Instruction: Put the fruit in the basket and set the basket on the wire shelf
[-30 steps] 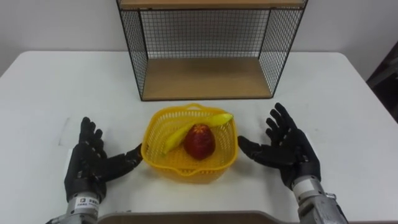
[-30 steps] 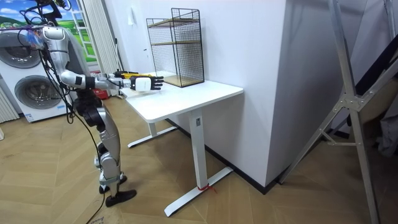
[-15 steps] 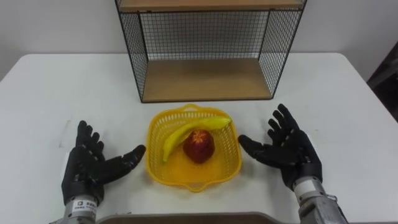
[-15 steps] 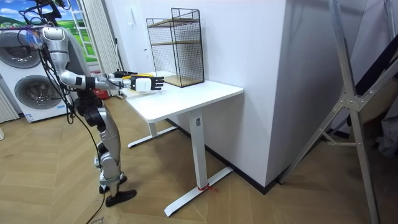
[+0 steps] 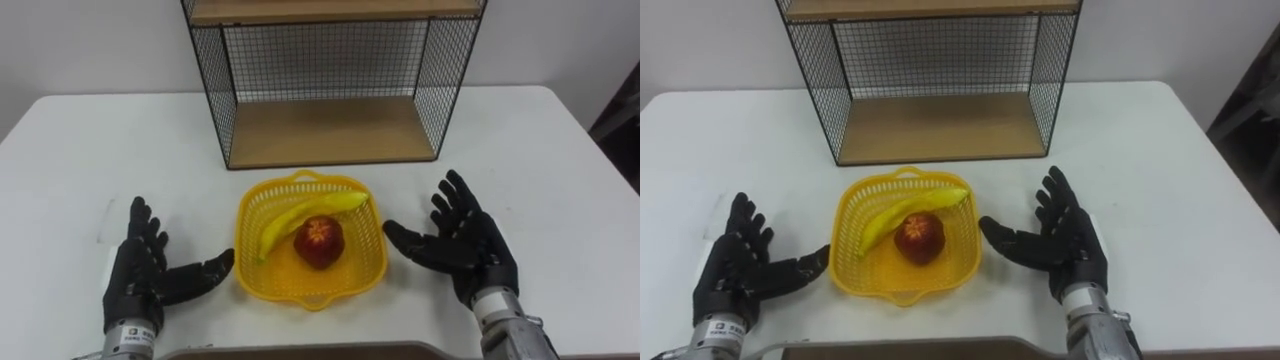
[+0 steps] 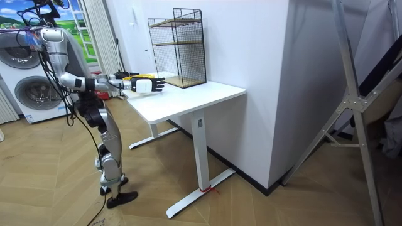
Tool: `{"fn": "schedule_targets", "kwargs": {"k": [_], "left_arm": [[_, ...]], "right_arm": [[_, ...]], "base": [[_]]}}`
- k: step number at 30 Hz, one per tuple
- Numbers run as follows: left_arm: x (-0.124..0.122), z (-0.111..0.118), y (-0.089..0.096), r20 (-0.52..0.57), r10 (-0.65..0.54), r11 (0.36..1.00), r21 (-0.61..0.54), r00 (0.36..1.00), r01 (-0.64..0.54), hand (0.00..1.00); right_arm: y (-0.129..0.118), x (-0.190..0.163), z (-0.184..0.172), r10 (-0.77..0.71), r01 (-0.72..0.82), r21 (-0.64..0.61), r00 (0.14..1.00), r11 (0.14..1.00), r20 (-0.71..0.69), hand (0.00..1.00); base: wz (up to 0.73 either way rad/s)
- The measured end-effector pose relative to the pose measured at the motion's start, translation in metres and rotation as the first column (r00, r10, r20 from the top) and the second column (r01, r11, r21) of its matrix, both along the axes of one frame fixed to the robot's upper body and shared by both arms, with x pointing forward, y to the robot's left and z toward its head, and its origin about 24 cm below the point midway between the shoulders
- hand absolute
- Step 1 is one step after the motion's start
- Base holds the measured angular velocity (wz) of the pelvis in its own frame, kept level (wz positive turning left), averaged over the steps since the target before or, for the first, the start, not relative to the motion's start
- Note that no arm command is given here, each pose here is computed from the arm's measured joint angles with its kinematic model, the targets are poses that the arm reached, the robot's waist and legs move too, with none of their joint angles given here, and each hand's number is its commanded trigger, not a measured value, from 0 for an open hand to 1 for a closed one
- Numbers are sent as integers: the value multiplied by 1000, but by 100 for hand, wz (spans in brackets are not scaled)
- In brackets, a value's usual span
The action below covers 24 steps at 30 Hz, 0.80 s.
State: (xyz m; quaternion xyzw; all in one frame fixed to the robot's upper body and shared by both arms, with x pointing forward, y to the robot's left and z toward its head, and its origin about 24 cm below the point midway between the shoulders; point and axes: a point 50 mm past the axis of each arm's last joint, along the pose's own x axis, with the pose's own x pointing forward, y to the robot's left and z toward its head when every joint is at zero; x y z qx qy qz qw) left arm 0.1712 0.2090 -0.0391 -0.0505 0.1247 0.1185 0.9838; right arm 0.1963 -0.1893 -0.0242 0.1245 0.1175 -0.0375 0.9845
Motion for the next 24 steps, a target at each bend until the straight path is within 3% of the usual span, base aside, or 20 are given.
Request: {"fn": "schedule_targets", "kwargs": {"k": [5, 14, 24], "left_arm": [[-1, 0, 0, 3, 1, 1000, -6, 1000, -1, 0], [-1, 0, 5, 21, 77, 989, -128, 997, -74, 0], [-2, 0, 10, 21, 114, 982, -155, 993, -109, 0]], "right_arm": [[0, 0, 1, -6, 6, 18, 1000, 1000, 5, 0], [-3, 0, 1, -31, 31, 55, 999, 998, 6, 0], [-10, 0, 2, -69, 68, 81, 998, 994, 10, 0]], "base": [[0], [0], [0]]}}
